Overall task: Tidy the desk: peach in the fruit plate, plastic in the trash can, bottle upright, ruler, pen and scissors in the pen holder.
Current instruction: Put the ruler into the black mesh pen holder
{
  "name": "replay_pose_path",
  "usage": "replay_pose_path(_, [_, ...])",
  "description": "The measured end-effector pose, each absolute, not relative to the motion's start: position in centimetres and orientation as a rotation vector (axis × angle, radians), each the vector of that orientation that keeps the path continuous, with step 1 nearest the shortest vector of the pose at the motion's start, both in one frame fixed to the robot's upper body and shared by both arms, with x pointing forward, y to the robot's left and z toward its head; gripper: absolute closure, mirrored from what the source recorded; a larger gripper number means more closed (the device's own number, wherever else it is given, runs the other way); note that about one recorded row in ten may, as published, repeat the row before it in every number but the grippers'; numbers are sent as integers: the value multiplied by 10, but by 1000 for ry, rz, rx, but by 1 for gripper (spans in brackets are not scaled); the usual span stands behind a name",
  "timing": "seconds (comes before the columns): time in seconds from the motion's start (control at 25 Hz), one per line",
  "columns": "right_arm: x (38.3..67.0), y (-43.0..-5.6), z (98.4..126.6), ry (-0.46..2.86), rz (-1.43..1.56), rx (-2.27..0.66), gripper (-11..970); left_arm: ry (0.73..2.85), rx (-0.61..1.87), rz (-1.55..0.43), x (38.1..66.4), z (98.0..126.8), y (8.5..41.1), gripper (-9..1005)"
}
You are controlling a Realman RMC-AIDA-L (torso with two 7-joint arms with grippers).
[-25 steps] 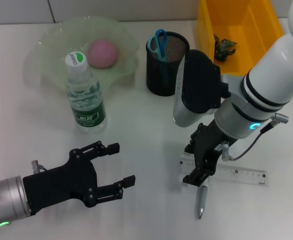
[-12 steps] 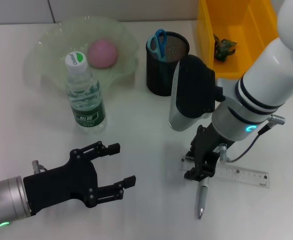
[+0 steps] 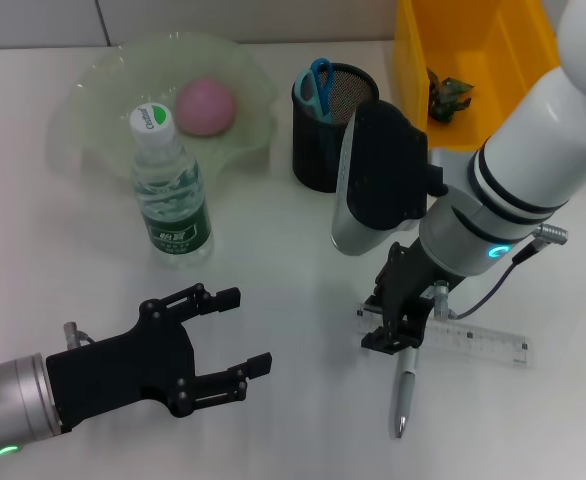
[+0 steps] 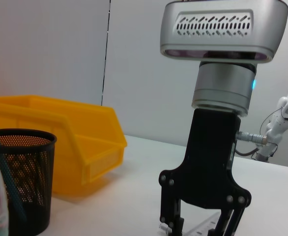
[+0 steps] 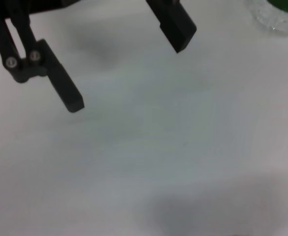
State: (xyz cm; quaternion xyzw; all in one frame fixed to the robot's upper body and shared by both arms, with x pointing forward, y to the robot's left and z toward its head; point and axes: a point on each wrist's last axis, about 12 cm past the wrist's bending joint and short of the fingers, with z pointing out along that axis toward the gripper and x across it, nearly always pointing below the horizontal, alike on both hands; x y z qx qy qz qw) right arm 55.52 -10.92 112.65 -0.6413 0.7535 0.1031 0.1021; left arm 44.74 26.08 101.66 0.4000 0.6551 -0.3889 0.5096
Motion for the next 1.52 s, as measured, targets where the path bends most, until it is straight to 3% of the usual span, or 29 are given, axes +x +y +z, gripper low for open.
replay_pose_path(0.24, [563, -114, 1146, 2204, 295, -1782, 578, 1576, 963, -938, 448, 1017, 260, 189])
replay_pose_path(0.32, [573, -124, 1179, 2128, 229, -1638, 578, 1574, 965, -939, 448, 1017, 260, 189])
replay_pose_path(0.36, [573, -124, 1179, 2128, 229, -1638, 578, 1574, 965, -939, 448, 1017, 260, 189])
replay_pose_path(0.4, [578, -134, 1208, 2052, 188, -1519, 578, 1574, 965, -939, 448, 1017, 260, 189])
replay_pose_path(0.6, [597, -158, 1250, 1823, 159, -1189, 578, 1568, 966, -943, 450, 1017, 255, 189])
replay_pose_path(0.68, [599, -161, 1251, 1777, 174, -1144, 578, 1567, 969, -944, 450, 1017, 254, 189])
replay_pose_path(0.96, [613, -172, 1233, 1447, 415, -890, 578, 1562, 984, -961, 454, 1017, 246, 189])
replay_pose_path(1.2, [613, -180, 1187, 1178, 602, -762, 578, 1544, 998, -975, 458, 1020, 240, 189])
replay_pose_path(1.52, [611, -192, 1145, 1165, 647, -610, 578, 1534, 1008, -982, 461, 1021, 236, 189])
